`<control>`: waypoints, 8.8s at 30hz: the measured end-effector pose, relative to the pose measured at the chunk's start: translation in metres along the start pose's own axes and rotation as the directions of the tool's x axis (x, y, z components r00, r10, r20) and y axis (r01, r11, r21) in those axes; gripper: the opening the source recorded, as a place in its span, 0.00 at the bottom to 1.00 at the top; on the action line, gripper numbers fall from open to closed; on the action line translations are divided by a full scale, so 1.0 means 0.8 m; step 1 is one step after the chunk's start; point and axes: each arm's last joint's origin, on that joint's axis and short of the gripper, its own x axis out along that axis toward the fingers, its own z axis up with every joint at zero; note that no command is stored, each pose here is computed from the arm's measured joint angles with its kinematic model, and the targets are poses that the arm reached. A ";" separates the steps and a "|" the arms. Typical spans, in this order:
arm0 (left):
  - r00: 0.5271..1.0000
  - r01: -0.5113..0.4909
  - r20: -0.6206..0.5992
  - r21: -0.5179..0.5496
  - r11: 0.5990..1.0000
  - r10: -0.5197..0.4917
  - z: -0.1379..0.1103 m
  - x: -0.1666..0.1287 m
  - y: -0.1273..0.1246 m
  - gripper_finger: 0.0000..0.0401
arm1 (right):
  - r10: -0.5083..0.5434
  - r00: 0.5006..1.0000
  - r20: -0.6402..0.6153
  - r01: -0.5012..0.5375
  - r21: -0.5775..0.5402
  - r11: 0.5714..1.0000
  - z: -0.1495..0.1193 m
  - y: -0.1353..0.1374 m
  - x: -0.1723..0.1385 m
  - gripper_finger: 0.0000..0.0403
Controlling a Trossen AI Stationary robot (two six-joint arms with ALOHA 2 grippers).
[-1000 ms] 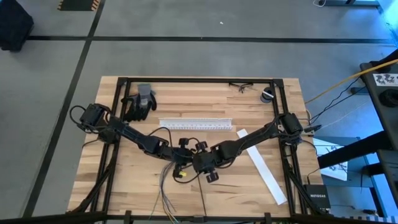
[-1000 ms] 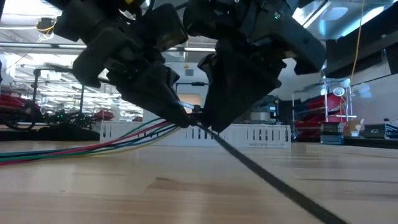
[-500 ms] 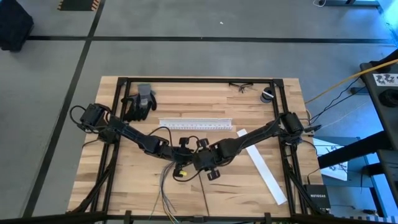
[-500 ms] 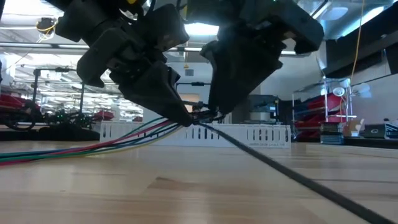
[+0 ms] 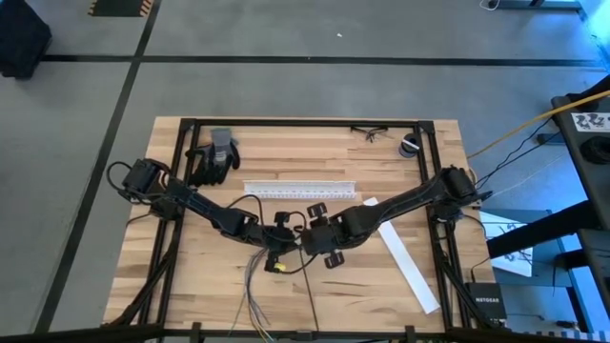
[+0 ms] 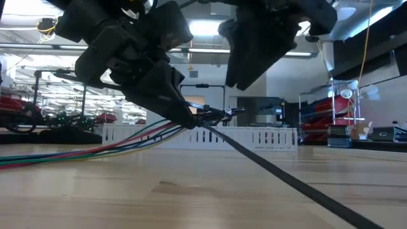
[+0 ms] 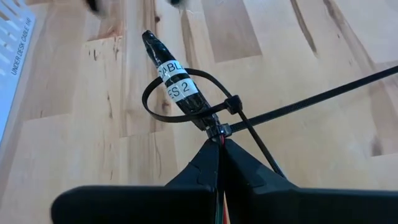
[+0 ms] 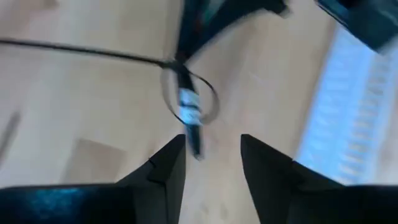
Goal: Ziptie cables
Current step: Wrap the cables together using a black ziptie
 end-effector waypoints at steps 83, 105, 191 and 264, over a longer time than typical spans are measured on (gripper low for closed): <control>1.000 0.002 0.019 -0.001 1.000 -0.002 0.002 0.000 -0.002 0.00 | -0.020 0.998 0.058 0.017 0.050 0.999 -0.005 0.030 0.015 0.36; 1.000 0.000 -0.021 -0.091 0.996 -0.002 -0.003 0.000 -0.001 0.00 | -0.065 0.990 0.123 0.060 0.047 0.997 -0.036 0.054 0.058 0.06; 0.997 -0.051 -0.066 -0.031 0.998 0.049 0.053 -0.015 -0.024 0.34 | -0.044 0.986 0.162 0.022 0.134 0.991 -0.033 0.064 0.106 0.03; 0.863 -0.146 -0.500 -0.099 0.984 0.078 -0.011 -0.032 -0.071 0.34 | -0.180 0.983 0.040 0.177 0.076 0.981 0.005 0.072 0.007 0.02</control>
